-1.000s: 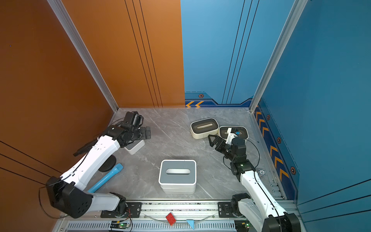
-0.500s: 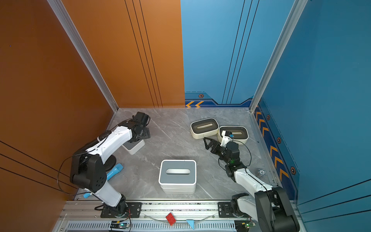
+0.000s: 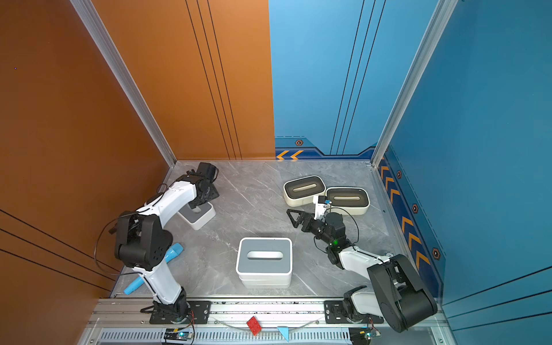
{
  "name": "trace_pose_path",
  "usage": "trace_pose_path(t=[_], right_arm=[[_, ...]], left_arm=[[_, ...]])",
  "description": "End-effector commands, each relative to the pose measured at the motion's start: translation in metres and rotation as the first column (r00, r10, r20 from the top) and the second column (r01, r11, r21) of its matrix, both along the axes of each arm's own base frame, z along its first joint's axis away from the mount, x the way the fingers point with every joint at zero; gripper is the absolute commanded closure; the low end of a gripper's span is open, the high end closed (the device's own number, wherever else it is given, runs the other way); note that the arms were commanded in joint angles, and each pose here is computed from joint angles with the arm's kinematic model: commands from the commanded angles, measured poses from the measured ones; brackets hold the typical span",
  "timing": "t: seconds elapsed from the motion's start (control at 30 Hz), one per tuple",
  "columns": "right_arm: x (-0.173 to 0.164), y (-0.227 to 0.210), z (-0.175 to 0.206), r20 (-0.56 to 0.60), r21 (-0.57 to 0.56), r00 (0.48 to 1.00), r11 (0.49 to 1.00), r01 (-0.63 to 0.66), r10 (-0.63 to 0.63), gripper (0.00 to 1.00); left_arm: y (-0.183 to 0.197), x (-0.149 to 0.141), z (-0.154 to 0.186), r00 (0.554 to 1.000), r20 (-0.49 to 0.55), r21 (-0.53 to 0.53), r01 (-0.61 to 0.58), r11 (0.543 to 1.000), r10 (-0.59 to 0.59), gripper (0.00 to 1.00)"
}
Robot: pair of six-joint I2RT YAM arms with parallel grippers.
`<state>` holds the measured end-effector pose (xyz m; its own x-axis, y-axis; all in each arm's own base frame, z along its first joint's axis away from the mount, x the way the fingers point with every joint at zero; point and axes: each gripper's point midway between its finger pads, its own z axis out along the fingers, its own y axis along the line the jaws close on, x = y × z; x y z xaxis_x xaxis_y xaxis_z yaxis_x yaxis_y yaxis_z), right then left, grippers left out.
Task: Stack the tissue boxes
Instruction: Pick up the tissue box from the center of the board.
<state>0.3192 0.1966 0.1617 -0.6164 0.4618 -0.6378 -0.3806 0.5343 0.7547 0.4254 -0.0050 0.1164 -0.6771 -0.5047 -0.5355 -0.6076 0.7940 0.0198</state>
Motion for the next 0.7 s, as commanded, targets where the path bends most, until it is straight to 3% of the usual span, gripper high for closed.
trace_pose_path(t=[0.0, 0.4, 0.67], right_arm=[[0.004, -0.001, 0.012, 0.054, 0.015, 0.999, 1.000, -0.003, 0.002, 0.00], [0.017, -0.005, 0.005, 0.010, 0.163, 1.000, 0.986, -0.018, 0.017, 0.00], [0.015, -0.001, 0.006, 0.018, 0.123, 1.000, 0.992, -0.028, 0.026, 0.00]], left_arm=[[0.005, 0.005, -0.001, 0.999, 0.014, 0.001, -0.051, 0.999, 0.051, 0.21], [0.016, 0.007, -0.022, 0.994, 0.011, 0.005, -0.111, 0.994, 0.111, 0.22], [0.021, 0.006, -0.033, 0.990, 0.012, -0.007, -0.137, 0.991, 0.137, 0.25]])
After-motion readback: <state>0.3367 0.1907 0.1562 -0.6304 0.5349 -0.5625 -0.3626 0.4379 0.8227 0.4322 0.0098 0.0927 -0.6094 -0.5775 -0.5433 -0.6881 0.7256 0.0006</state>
